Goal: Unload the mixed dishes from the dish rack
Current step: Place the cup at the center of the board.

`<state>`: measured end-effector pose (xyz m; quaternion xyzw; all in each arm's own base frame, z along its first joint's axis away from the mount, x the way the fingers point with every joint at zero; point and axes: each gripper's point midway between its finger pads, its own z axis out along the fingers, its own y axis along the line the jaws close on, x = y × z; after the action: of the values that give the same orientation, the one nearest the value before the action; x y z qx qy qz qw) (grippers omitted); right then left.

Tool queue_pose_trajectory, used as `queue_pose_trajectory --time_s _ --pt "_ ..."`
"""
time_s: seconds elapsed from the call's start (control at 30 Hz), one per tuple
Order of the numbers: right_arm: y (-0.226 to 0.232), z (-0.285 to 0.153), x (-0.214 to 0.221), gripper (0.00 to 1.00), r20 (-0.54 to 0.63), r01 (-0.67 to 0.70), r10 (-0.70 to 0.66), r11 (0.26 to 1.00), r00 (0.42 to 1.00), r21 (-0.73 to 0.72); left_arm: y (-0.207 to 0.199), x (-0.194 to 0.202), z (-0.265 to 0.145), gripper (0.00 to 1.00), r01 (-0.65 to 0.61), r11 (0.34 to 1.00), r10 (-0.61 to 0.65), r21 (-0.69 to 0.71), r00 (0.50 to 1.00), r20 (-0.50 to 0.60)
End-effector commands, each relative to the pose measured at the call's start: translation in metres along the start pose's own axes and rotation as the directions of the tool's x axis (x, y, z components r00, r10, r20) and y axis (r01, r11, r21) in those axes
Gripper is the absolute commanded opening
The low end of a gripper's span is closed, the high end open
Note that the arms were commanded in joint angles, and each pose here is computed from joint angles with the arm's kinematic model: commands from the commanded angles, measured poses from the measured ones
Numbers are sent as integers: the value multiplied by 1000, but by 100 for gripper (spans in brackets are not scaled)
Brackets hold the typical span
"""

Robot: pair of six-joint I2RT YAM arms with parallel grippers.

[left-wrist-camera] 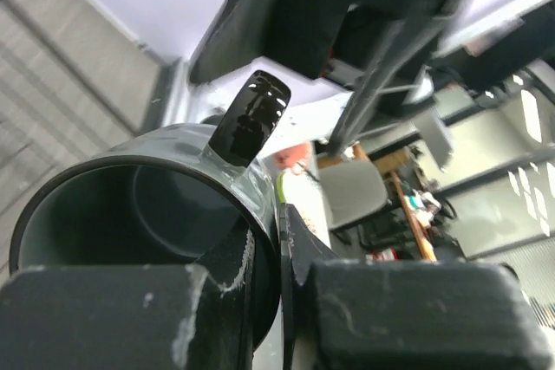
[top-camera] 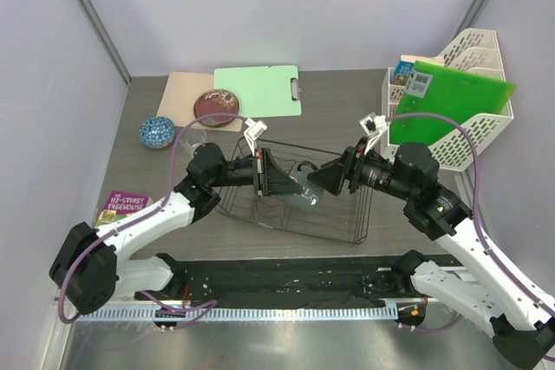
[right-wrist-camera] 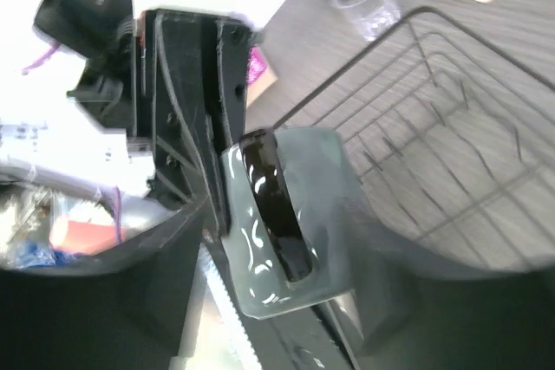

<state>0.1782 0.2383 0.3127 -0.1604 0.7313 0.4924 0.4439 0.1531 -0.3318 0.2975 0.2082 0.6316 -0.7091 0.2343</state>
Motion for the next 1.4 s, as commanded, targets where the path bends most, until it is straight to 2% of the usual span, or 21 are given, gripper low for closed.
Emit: queue_pose_trajectory --time_s 0.0,0.03,0.1,0.2,0.27,0.3,0.33,0.37,0.4,0.43,0.5,0.53,0.6,0.63,0.67,0.77,0.83,0.93,0.97,1.07,1.37 --pt "-5 -10 -38 81 130 6 -21 993 991 118 -2 -31 -4 0 -99 987 111 -129 989 93" --pt "-10 -13 -40 92 150 3 -26 989 988 149 -3 -36 -6 0 -106 984 122 -144 987 106" --pt "-19 -20 -41 100 173 -11 -25 978 985 208 4 -51 -11 0 -104 971 136 -216 981 137" --pt "-47 -31 -43 100 218 -50 -31 934 975 353 12 -77 -23 0 -113 940 185 -321 962 202" --pt "-76 -44 -42 100 242 -83 -46 864 969 497 27 -89 -34 0 -67 898 178 -435 959 220" --pt "-83 -49 -41 100 247 -93 -49 842 968 531 40 -103 -46 0 -64 850 226 -523 941 252" --pt "-88 -52 -39 100 246 -94 -55 825 968 557 60 -95 -59 0 -5 791 186 -612 955 232" --pt "-96 -55 -36 100 243 -99 -59 803 968 588 55 -109 -64 0 -10 763 221 -647 944 246" --pt "-97 -56 -34 99 242 -98 -60 801 968 591 68 -115 -75 0 -14 703 251 -711 941 229" --pt "-98 -57 -33 100 240 -97 -61 799 969 593 85 -116 -95 0 33 599 255 -800 939 229" --pt "-102 -57 -27 99 233 -97 -58 792 971 603 89 -139 -114 0 38 488 307 -872 928 212" --pt "-104 -57 -26 99 231 -99 -56 788 971 607 82 -165 -131 0 74 396 384 -915 892 238" --pt "-108 -58 -22 98 226 -99 -55 782 973 615 100 -163 -159 0 103 227 354 -968 917 181" --pt "-108 -58 -21 98 224 -97 -56 783 973 615 91 -180 -178 0 140 133 410 -981 894 183" --pt "-109 -57 -19 98 220 -95 -55 783 974 615 92 -175 -191 0 140 62 388 -988 909 153" --pt "-111 -59 -14 98 213 -88 -58 781 975 618 94 -182 -224 0 171 -65 398 -983 908 132" --pt "-114 -61 -11 98 211 -86 -62 777 976 624 98 -183 -254 0 236 -113 398 -965 901 174" --pt "-116 -59 -7 98 201 -82 -58 777 978 624 113 -169 -284 0 310 -137 351 -941 904 246" --pt "-116 -58 -5 98 196 -79 -57 780 979 621 119 -165 -303 0 374 -140 340 -917 888 311" --pt "-117 -55 -2 98 191 -77 -52 788 980 611 138 -146 -323 0 446 -150 295 -882 872 391" --pt "-121 -41 17 97 170 -100 0 811 985 577 187 -105 -337 0 462 -229 198 -857 884 424"
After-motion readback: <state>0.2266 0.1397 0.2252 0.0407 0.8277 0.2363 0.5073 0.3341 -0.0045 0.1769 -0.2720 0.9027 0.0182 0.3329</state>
